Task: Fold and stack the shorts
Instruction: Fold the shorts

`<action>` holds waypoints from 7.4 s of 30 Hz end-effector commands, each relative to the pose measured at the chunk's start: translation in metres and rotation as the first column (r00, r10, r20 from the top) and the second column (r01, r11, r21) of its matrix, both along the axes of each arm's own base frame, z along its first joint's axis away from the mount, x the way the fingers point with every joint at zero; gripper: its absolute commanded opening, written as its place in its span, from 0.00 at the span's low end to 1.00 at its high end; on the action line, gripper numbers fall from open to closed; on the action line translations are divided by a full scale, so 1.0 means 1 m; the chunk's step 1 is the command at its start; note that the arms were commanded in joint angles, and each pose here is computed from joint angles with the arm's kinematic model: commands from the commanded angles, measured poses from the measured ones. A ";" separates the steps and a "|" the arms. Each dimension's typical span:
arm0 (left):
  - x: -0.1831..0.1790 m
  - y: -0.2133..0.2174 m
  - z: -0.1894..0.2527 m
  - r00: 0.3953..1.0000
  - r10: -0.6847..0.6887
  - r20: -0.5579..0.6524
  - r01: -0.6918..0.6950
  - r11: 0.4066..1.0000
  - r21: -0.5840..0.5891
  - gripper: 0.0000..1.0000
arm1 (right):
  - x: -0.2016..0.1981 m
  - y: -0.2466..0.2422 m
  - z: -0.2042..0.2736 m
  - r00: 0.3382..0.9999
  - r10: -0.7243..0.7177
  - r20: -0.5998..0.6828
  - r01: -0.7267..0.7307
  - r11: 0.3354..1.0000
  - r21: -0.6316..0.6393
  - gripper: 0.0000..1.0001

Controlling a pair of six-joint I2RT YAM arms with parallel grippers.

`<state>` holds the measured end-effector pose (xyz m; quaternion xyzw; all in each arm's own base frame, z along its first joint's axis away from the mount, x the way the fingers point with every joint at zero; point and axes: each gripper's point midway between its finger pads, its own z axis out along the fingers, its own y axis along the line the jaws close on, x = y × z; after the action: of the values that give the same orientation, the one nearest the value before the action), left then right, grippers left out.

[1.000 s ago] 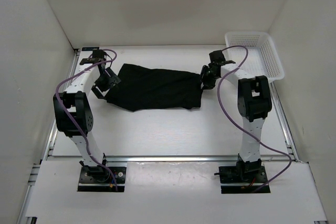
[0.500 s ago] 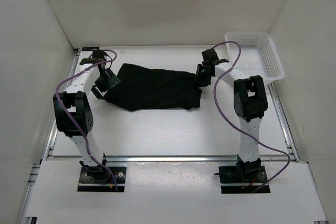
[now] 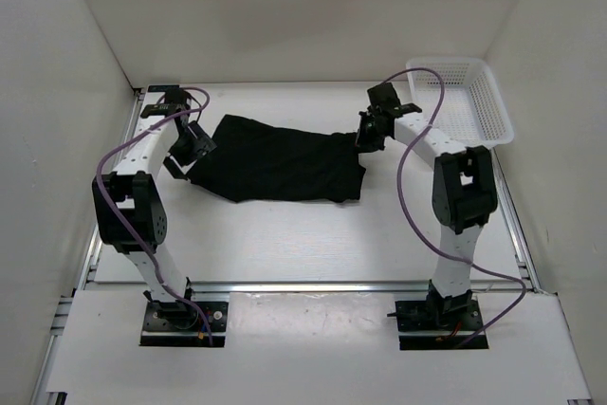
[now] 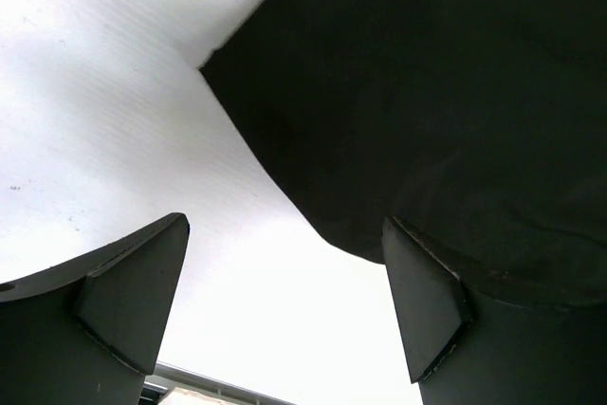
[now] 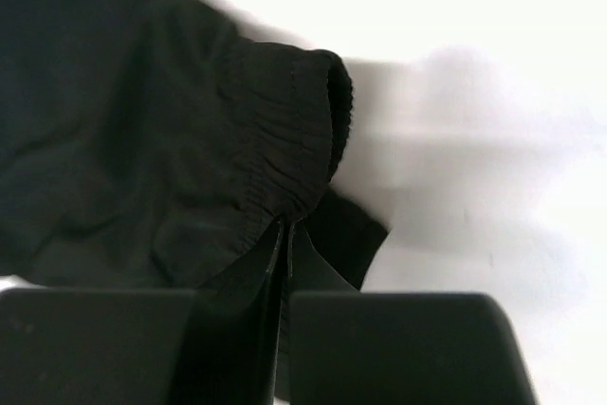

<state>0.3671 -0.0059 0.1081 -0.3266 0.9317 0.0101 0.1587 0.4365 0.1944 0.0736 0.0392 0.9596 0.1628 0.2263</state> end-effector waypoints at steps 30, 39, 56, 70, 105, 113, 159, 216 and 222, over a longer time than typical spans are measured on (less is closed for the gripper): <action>-0.015 -0.003 0.041 0.997 -0.026 0.078 0.022 0.999 0.043 0.95 | -0.118 -0.047 0.000 0.999 -0.049 -0.019 0.044 0.979 -0.200 0.66; -0.007 -0.014 0.034 0.996 -0.055 0.075 0.052 0.998 0.043 0.95 | -0.106 -0.041 -0.016 0.997 -0.043 -0.059 0.042 0.999 -0.027 0.83; -0.004 -0.028 0.018 0.991 -0.130 0.030 0.129 0.991 0.030 0.95 | -0.094 -0.060 -0.064 0.986 -0.124 -0.109 0.107 0.983 -0.150 0.00; -0.026 -0.030 -0.046 0.990 -0.066 -0.124 0.067 0.998 0.005 0.96 | -0.145 -0.046 0.043 0.995 -0.100 -0.015 0.100 0.995 0.005 0.99; -0.032 -0.023 -0.061 0.987 -0.087 -0.137 0.083 0.996 -0.034 0.56 | -0.157 -0.053 -0.029 0.980 -0.152 -0.130 0.152 0.988 -0.016 0.46; -0.017 -0.020 0.016 0.995 -0.100 0.019 0.100 0.995 -0.007 1.00 | -0.129 -0.046 -0.001 0.994 -0.092 -0.053 0.092 0.996 -0.001 0.83; -0.010 -0.059 0.007 0.976 -0.217 0.036 0.219 0.972 -0.083 0.52 | -0.062 -0.006 0.116 0.980 0.144 0.137 -0.025 0.774 -0.633 0.00; 0.009 -0.087 0.008 0.956 -0.293 0.023 0.293 0.948 -0.120 0.53 | -0.048 0.043 0.126 0.946 0.282 0.161 -0.126 0.777 -0.617 0.00; 0.004 -0.063 0.019 0.971 -0.236 0.030 0.238 0.966 -0.099 0.53 | -0.043 0.127 0.107 0.903 0.397 0.166 -0.232 0.773 -0.591 0.00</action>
<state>0.3783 -0.0777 0.1119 -0.2215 0.9629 -0.0688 0.1380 0.3951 0.2916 0.1769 -0.1881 0.9226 -0.1036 0.3203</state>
